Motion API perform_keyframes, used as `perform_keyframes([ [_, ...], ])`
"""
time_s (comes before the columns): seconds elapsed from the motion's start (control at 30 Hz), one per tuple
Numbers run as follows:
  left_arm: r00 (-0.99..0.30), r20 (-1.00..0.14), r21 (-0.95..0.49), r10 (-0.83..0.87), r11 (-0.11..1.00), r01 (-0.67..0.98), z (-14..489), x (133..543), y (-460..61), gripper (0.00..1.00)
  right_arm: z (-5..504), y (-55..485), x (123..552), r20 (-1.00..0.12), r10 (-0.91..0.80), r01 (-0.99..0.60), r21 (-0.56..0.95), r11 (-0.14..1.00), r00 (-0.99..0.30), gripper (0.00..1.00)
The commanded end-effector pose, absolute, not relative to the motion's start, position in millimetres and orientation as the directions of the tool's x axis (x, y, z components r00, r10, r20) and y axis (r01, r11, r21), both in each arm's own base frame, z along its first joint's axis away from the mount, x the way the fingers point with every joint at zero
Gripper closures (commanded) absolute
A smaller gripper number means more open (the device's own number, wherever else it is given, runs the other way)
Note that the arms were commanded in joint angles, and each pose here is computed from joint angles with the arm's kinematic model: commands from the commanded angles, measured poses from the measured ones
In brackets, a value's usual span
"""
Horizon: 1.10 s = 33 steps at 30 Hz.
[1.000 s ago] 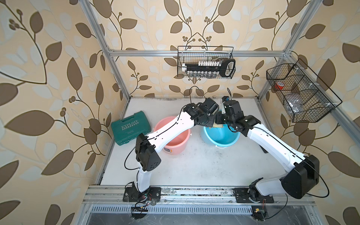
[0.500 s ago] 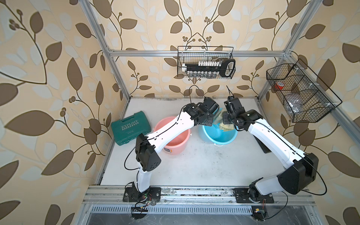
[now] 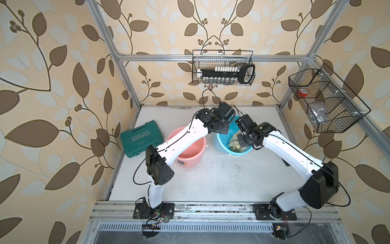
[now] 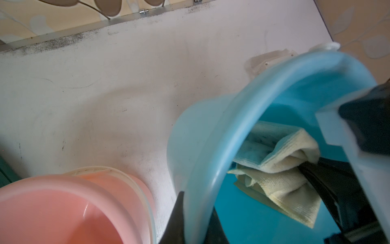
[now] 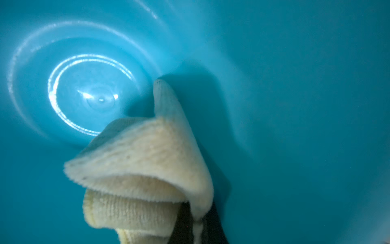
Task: Wipe the inside of the bucket with a cloth
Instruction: Wipe the dirt from the inside of the bucket.
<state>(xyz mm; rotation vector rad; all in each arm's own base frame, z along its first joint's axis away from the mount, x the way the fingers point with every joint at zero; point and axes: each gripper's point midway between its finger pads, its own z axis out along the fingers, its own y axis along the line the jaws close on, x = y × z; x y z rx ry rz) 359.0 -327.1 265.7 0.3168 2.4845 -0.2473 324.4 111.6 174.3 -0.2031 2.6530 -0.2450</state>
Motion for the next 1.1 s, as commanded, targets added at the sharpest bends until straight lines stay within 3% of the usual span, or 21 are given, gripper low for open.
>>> perform_keyframes([
  [0.0,-0.735,-0.67,-0.116,0.108,0.962,0.248,299.2,373.4,-312.3,1.0,158.1,120.6,295.1,-0.341,-0.193,-0.163,-0.115,0.98,-0.92,1.0],
  [0.1,-0.739,-0.665,-0.122,0.105,0.962,0.245,297.9,374.6,-310.3,1.0,161.7,122.9,296.8,-0.376,-0.183,-0.159,-0.094,0.983,-0.908,1.0],
  [0.47,-0.743,-0.657,-0.059,0.125,0.974,0.217,290.1,373.6,-294.1,1.0,197.4,81.2,355.4,-0.438,-0.211,-0.002,-0.431,0.903,-0.874,1.0],
  [0.8,-0.769,-0.619,-0.029,0.159,0.974,0.225,272.4,375.7,-291.9,1.0,239.4,84.6,376.4,-0.622,-0.24,0.04,-0.4,0.915,-0.745,1.0],
  [1.07,-0.796,-0.585,-0.084,0.157,0.964,0.252,258.9,369.1,-303.3,1.0,249.1,99.8,395.7,-0.685,-0.278,0.0,-0.377,0.926,-0.674,1.0],
])
